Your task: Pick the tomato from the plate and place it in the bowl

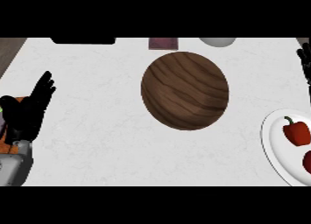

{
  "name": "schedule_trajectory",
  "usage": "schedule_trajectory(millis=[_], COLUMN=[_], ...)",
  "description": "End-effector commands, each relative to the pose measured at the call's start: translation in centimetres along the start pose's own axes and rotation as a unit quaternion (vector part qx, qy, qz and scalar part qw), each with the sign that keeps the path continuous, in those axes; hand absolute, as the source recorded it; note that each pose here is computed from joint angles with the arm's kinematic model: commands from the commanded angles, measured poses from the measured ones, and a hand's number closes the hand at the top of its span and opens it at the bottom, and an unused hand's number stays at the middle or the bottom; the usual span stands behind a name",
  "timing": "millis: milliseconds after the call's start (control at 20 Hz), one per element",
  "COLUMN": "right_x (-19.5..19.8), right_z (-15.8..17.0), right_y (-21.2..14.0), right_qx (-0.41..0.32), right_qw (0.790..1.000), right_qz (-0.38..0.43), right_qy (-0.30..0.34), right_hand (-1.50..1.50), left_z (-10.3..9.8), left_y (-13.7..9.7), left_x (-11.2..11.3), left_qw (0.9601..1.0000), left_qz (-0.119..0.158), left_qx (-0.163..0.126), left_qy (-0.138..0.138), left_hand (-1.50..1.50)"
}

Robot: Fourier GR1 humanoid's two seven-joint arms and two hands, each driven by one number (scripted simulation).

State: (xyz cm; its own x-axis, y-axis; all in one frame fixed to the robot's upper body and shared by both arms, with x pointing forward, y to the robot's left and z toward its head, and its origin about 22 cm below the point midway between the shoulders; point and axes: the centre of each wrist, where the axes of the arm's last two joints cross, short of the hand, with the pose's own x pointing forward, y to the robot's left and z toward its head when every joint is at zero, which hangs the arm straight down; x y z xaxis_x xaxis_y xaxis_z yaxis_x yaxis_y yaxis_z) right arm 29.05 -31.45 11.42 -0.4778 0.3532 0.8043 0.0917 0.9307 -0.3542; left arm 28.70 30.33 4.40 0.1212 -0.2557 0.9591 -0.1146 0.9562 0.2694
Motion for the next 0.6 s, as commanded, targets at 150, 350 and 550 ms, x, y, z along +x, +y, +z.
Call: schedule_trajectory(millis=[150,350,550], right_x=[-3.8,-5.7,-5.4], right_z=[6.9,10.9,13.9], right_y=[-0.7,-7.1,-1.3], right_qx=[0.002,-0.132,-0.292], right_qw=[0.973,0.92,0.927], right_qz=[-0.013,0.222,0.079], right_qy=[0.229,0.295,0.22], right_hand=[1.5,1.5,-1.5], left_z=[1.7,1.4,2.2], left_y=[-4.0,-4.0,-6.7], left_x=[0.8,0.6,-0.1], left_qw=[0.9975,0.9961,0.9947], left_qz=[0.038,0.066,0.079], left_qx=[-0.023,-0.028,-0.042], left_qy=[-0.056,-0.052,-0.05], left_hand=[0.0,0.0,0.0])
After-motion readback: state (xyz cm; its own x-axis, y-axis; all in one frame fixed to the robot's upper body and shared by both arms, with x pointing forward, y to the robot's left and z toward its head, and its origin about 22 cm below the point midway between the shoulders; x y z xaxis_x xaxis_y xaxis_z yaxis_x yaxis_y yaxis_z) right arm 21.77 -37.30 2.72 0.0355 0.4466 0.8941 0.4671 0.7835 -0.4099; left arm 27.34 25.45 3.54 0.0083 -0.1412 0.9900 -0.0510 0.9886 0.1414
